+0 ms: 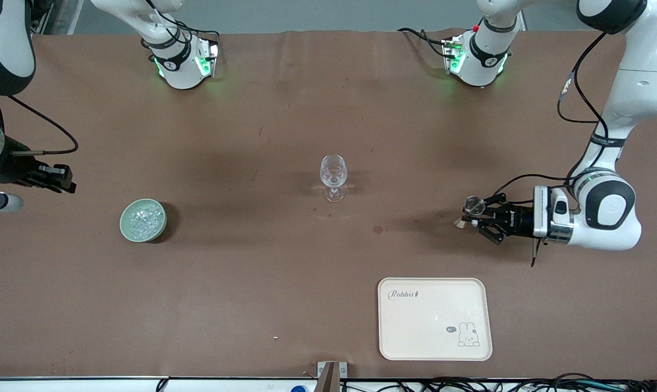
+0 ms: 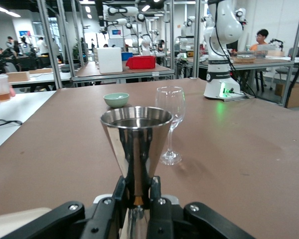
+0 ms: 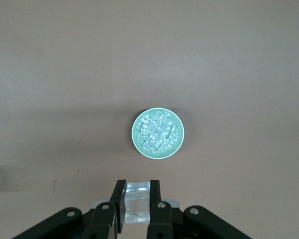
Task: Pour wine and add ice with both arms
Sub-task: 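Lift the ice cube with the right gripper while the left gripper lifts the jigger, then carry the steel jigger with the left gripper over the wine glass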
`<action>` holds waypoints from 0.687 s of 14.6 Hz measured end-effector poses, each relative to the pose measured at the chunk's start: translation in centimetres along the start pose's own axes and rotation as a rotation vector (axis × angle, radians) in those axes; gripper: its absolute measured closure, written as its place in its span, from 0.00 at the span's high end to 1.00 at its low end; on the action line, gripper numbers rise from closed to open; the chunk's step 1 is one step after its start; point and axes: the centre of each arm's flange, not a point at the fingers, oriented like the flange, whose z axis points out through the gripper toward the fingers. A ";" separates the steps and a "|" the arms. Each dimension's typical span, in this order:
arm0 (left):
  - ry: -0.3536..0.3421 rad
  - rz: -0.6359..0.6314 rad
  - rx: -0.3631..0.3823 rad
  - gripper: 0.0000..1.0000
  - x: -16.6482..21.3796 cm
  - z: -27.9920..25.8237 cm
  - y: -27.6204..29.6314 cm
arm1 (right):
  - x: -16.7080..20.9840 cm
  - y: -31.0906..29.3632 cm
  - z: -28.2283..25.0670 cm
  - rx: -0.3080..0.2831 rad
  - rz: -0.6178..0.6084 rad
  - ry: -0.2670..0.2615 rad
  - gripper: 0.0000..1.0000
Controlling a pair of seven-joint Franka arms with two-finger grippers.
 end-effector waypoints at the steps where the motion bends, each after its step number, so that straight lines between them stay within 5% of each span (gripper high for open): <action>1: -0.019 -0.001 -0.008 0.21 1.4 1.0 -0.1 | -0.2 0.0 -0.4 0.000 0.000 0.001 0.23; 5: -0.097 -0.040 -0.035 0.21 7.0 4.7 0.5 | -1.5 0.2 -2.1 0.000 0.004 0.012 0.23; 10: -0.145 -0.072 -0.022 0.21 7.6 9.5 0.9 | -3.3 0.5 -3.2 0.000 0.008 0.015 0.23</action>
